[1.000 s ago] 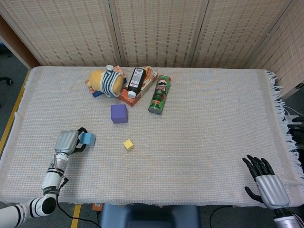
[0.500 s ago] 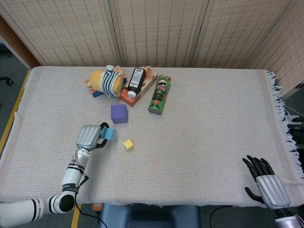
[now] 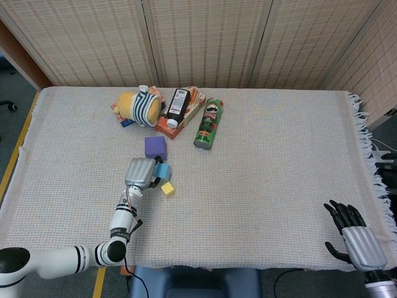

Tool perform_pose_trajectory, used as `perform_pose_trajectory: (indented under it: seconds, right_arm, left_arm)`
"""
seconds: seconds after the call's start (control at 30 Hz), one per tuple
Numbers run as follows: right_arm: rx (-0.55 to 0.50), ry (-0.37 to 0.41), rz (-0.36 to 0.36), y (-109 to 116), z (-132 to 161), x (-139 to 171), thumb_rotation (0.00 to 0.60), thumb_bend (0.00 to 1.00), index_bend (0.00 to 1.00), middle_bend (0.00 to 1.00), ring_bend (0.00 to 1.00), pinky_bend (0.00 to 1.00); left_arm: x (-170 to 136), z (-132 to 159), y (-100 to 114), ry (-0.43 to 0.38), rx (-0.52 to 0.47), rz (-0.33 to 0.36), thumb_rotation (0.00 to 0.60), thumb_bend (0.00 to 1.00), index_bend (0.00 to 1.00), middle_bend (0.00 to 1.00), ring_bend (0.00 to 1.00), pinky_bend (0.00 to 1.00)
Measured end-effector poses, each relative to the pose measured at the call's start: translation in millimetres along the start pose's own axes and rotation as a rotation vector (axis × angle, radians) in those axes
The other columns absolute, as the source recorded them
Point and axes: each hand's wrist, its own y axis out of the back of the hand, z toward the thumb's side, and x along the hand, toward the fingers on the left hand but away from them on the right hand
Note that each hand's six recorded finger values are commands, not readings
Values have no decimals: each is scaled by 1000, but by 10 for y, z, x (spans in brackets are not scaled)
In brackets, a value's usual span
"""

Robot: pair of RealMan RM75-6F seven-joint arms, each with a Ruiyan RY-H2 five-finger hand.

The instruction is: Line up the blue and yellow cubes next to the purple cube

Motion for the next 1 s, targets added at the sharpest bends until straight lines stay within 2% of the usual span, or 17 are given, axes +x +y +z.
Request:
perform_pose_trajectory:
  seconds: [0.33,0.6,1.0]
  right_arm:
    - [-11,-5,1,24,-41,12,600,38,0,0,0,0]
    - [-11,-14,-4,32,-54,8,600,38,0,0,0,0]
    - [-8,-12,-2,34,-47,21,600,38,0,0,0,0]
  left_arm:
    - [140,-118,-37,52,33,10,600,383,531,1000,1000,1000]
    - [163,-131,-100,43,60,-7,600,372,377,1000,1000,1000]
    - [146,-147,-90,30,70,10,600,375,317,1000,1000,1000]
